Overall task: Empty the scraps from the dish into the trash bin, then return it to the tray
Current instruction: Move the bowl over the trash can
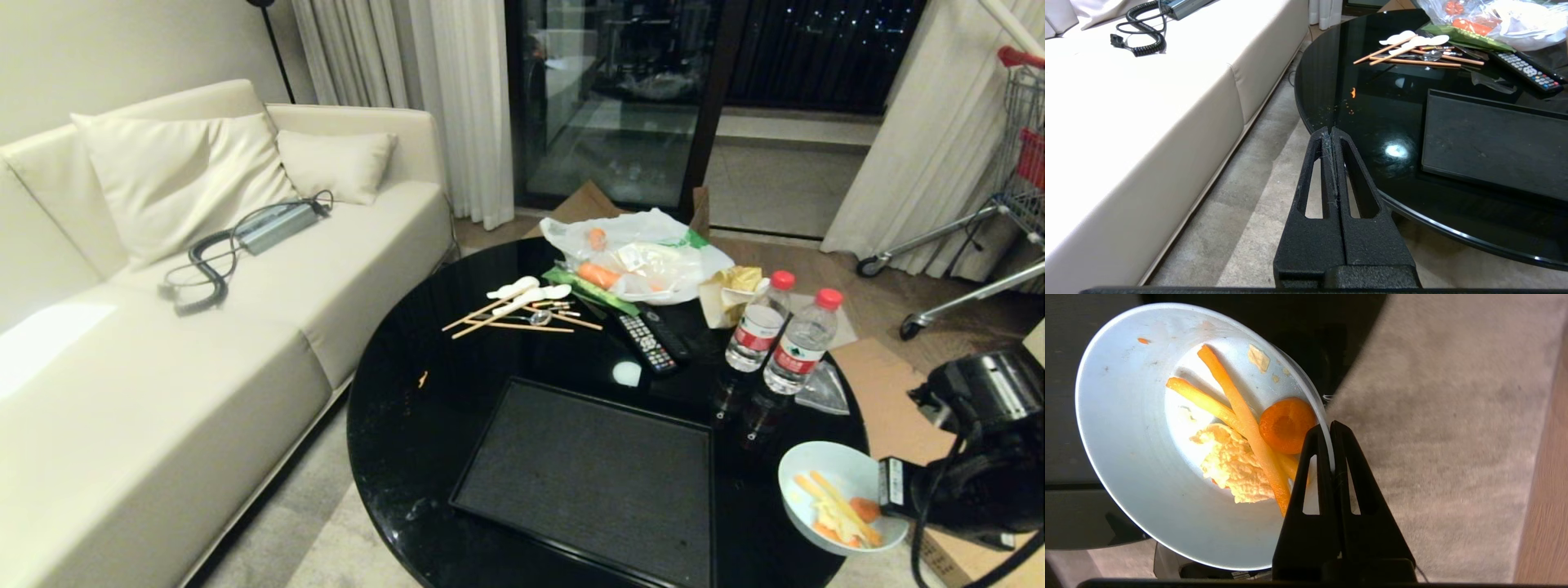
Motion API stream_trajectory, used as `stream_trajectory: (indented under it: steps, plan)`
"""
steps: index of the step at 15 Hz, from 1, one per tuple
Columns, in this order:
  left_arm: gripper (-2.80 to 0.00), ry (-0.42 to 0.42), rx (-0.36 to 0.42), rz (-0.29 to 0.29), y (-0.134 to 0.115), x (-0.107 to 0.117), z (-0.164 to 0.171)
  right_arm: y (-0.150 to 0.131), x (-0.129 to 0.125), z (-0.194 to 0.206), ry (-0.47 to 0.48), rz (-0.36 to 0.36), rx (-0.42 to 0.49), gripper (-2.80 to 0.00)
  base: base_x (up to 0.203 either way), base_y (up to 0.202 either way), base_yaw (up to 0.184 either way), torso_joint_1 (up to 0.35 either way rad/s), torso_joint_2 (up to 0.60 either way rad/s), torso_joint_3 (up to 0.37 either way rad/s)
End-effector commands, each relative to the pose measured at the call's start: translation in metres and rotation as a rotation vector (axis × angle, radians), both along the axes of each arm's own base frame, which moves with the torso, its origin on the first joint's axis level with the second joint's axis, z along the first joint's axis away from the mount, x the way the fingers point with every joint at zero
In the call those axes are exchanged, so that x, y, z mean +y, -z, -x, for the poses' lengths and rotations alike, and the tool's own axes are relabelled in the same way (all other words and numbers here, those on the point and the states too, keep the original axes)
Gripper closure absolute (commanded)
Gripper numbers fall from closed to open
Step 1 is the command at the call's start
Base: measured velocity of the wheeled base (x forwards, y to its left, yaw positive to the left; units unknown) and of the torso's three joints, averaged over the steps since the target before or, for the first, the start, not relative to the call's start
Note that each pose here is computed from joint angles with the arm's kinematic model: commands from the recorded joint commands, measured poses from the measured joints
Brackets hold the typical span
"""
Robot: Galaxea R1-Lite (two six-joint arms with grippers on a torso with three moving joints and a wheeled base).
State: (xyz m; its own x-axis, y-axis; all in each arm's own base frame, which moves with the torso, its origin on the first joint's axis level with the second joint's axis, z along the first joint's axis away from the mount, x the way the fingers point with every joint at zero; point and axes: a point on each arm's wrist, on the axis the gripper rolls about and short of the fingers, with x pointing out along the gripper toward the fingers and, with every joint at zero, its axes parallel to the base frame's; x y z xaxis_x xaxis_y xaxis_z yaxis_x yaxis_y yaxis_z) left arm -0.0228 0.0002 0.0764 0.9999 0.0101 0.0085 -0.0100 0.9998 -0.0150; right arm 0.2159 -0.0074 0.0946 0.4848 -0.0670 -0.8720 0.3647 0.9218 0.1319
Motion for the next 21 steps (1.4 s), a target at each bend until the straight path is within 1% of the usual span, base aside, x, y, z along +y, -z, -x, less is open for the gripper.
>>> stream_trajectory:
  steps: [1, 3, 5, 6, 8, 9, 13, 17, 21]
  plan:
    - [0.0, -0.001, -0.001, 0.0, 0.0, 0.0, 0.0, -0.007, -0.011, 0.022, 0.062, 0.001, -0.036, 0.0, 0.0, 0.0, 0.0, 0.0, 0.0, 0.0]
    - [0.0, -0.001, -0.001, 0.0, 0.0, 0.0, 0.0, -0.01, -0.019, 0.031, 0.112, 0.0, -0.045, 0.0, 0.0, 0.0, 0.0, 0.0, 0.0, 0.0]
    - [0.0, -0.001, -0.001, 0.0, 0.0, 0.0, 0.0, -0.006, -0.021, 0.045, 0.135, -0.001, -0.039, 0.0, 0.0, 0.0, 0.0, 0.0, 0.0, 0.0]
    - [0.0, -0.001, -0.001, 0.0, 0.0, 0.0, 0.0, -0.007, -0.021, 0.052, 0.136, -0.006, -0.05, 0.0, 0.0, 0.0, 0.0, 0.0, 0.0, 0.0]
    - [0.0, -0.001, -0.001, 0.0, 0.0, 0.0, 0.0, -0.007, -0.017, 0.068, 0.111, -0.046, -0.068, 0.0, 0.0, 0.0, 0.0, 0.0, 0.0, 0.0]
    - [0.0, -0.001, -0.001, 0.0, 0.0, 0.0, 0.0, -0.004, -0.016, 0.074, 0.106, -0.053, -0.062, 0.0, 0.0, 0.0, 0.0, 0.0, 0.0, 0.0]
    - [0.0, -0.001, -0.001, 0.0, 0.0, 0.0, 0.0, 0.004, -0.013, 0.092, 0.102, -0.059, -0.046, 0.0, 0.0, 0.0, 0.0, 0.0, 0.0, 0.0]
    - [0.0, -0.001, -0.001, 0.0, 0.0, 0.0, 0.0, 0.007, -0.01, 0.108, 0.103, -0.059, -0.053, 0.0, 0.0, 0.0, 0.0, 0.0, 0.0, 0.0]
    - [0.0, -0.001, -0.001, 0.0, 0.0, 0.0, 0.0, 0.01, -0.01, 0.109, 0.102, -0.054, -0.043, 0.0, 0.0, 0.0, 0.0, 0.0, 0.0, 0.0]
